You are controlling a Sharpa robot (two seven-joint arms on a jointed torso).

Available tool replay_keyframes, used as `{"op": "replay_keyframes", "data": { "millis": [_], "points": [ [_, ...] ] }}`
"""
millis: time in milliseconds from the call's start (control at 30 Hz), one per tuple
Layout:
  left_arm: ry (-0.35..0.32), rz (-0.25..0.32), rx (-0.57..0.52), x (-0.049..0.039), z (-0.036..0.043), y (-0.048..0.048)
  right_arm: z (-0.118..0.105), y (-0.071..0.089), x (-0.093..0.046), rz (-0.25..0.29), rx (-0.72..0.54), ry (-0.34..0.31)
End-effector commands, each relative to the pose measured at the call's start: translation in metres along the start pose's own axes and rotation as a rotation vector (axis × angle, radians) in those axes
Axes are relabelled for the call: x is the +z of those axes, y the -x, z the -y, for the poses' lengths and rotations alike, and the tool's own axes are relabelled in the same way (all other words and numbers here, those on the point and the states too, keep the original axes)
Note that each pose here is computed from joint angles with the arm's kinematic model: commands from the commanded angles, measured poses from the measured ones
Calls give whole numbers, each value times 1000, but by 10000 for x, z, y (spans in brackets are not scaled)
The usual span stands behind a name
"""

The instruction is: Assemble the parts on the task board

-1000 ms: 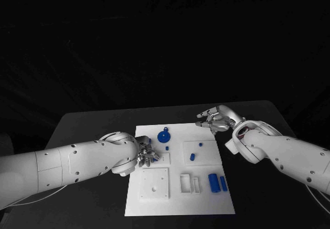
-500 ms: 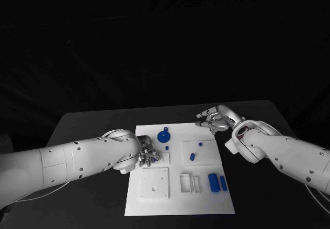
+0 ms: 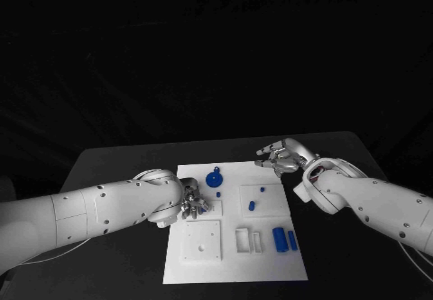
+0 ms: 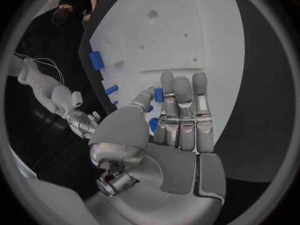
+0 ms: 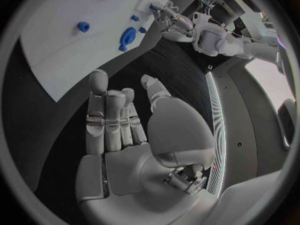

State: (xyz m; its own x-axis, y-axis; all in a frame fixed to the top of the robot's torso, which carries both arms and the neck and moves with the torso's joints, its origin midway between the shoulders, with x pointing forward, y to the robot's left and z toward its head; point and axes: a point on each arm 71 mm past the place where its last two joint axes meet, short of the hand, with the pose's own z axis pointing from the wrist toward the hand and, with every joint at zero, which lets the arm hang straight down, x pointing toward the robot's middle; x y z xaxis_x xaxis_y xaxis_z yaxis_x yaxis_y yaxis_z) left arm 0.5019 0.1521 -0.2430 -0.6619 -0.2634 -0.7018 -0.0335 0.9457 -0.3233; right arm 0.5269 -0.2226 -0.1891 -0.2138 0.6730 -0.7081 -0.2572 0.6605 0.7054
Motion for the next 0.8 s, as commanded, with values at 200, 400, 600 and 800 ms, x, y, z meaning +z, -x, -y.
{"op": "replay_keyframes", "data": {
  "millis": [200,400,600,800],
  "points": [
    [24,-9,-3,30,-52,-63,14,-20,-7,-16,4,-1],
    [29,-2,-7,29,-66,-55,27,-19,-13,-16,4,-5],
    [33,6,-11,28,-87,-42,39,-25,-19,-17,4,-7],
    [35,16,-17,26,-104,-31,51,-36,-24,-19,5,-10]
  ]
}}
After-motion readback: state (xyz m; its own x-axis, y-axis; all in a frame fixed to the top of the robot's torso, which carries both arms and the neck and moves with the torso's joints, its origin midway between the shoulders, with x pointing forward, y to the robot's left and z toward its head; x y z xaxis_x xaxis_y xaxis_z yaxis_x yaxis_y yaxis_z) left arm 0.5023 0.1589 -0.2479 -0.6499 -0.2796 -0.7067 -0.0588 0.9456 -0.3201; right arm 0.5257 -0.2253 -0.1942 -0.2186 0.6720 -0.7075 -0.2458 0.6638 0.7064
